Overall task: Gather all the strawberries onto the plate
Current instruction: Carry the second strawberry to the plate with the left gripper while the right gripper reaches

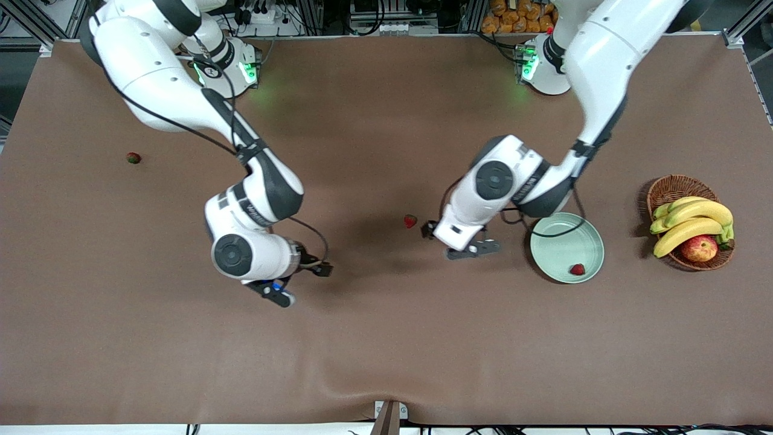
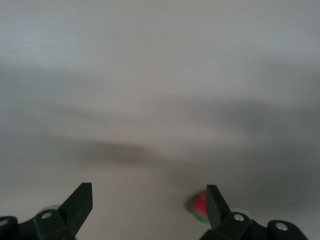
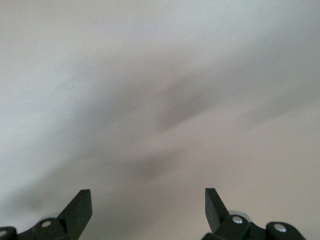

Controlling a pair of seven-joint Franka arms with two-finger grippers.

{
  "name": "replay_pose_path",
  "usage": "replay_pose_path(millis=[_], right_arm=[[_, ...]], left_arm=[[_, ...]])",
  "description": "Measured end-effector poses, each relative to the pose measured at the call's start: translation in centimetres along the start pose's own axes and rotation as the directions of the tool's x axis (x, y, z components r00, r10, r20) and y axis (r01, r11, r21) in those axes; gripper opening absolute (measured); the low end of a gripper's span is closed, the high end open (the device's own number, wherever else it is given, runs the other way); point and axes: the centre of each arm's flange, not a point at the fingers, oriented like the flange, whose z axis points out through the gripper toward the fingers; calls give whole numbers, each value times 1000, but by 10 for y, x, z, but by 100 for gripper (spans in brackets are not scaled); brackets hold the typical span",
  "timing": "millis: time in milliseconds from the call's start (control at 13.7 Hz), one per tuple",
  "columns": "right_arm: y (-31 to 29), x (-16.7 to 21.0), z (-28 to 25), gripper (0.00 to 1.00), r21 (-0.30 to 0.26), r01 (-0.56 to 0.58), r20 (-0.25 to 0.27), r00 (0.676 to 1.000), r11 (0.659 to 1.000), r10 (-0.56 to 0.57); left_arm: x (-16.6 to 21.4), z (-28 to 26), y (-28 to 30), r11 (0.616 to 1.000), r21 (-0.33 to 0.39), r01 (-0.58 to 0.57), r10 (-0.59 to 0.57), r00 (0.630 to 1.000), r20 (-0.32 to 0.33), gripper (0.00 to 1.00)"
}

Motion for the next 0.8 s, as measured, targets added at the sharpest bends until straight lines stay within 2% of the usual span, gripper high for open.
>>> replay_pose_path(millis=[73,366,585,804], right_arm=[[24,17,-8,100,-32,49,0,999,998,-49],[125,72,-51,100,-75,233,-7,972,970,-234],[184,83,-73,100,-103,338,-1,941,936,-340],[250,85,-88,100,-109,403,19,915,909,-404]], left_arm=[[-15,10,23,998,10,-59,59,998,-8,100],[-53,42,63,964,68,-258,260,965,-30,100],[-61,61,65,931,98,-352,355,935,-17,100],[-66,82,62,921,130,-368,371,929,0,100]])
